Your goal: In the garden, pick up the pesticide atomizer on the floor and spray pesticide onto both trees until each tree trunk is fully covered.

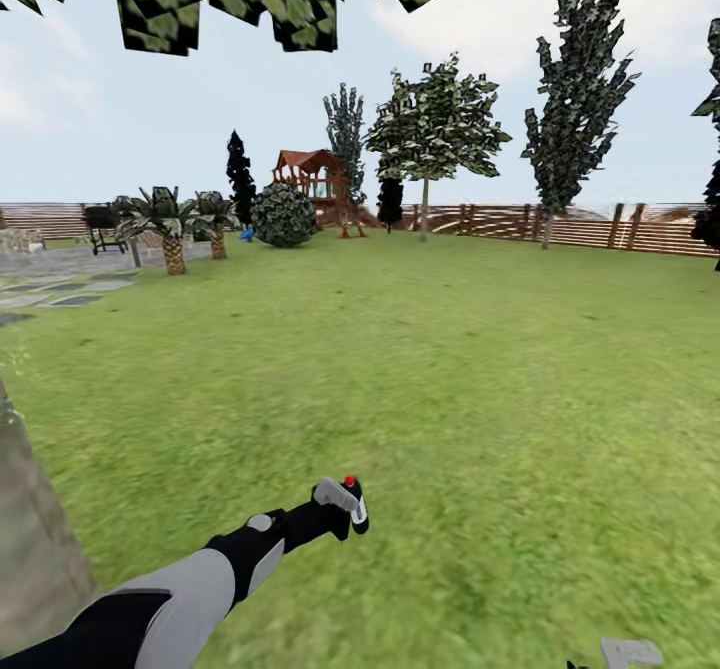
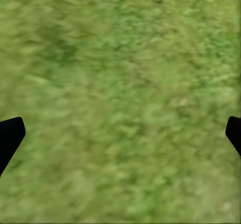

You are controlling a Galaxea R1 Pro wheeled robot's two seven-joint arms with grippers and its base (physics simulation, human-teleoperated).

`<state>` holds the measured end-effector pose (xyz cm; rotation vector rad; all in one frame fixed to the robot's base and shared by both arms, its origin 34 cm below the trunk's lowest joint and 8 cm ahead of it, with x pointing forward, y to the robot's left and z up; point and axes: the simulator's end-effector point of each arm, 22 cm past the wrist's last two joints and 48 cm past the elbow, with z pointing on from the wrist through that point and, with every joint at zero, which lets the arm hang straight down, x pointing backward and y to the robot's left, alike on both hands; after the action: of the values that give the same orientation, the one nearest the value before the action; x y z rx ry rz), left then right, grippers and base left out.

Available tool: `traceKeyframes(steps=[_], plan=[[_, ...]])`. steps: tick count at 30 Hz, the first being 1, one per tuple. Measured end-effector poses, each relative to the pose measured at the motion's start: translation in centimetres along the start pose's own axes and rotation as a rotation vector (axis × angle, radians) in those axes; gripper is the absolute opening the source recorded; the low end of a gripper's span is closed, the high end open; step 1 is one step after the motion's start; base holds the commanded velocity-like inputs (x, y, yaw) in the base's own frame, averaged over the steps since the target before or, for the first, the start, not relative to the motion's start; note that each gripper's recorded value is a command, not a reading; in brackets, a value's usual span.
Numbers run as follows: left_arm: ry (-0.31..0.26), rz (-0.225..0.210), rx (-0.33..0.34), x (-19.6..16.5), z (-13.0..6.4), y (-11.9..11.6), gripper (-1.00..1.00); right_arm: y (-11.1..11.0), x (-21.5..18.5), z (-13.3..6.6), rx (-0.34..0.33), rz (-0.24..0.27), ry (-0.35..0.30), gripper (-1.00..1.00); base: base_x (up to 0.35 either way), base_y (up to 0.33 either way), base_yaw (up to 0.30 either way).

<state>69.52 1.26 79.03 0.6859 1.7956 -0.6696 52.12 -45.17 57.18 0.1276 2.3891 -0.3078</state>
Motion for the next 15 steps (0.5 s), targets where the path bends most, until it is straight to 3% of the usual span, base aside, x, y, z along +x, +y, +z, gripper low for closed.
traceKeyframes(steps=[15], plan=[[-0.007, -0.002, -0.010, -0.19, -0.10, 0.38, -1.00, 0.96, 0.06, -0.01, -0.013, 0.000, 0.001, 1.00, 0.328, -0.129, 0.000]])
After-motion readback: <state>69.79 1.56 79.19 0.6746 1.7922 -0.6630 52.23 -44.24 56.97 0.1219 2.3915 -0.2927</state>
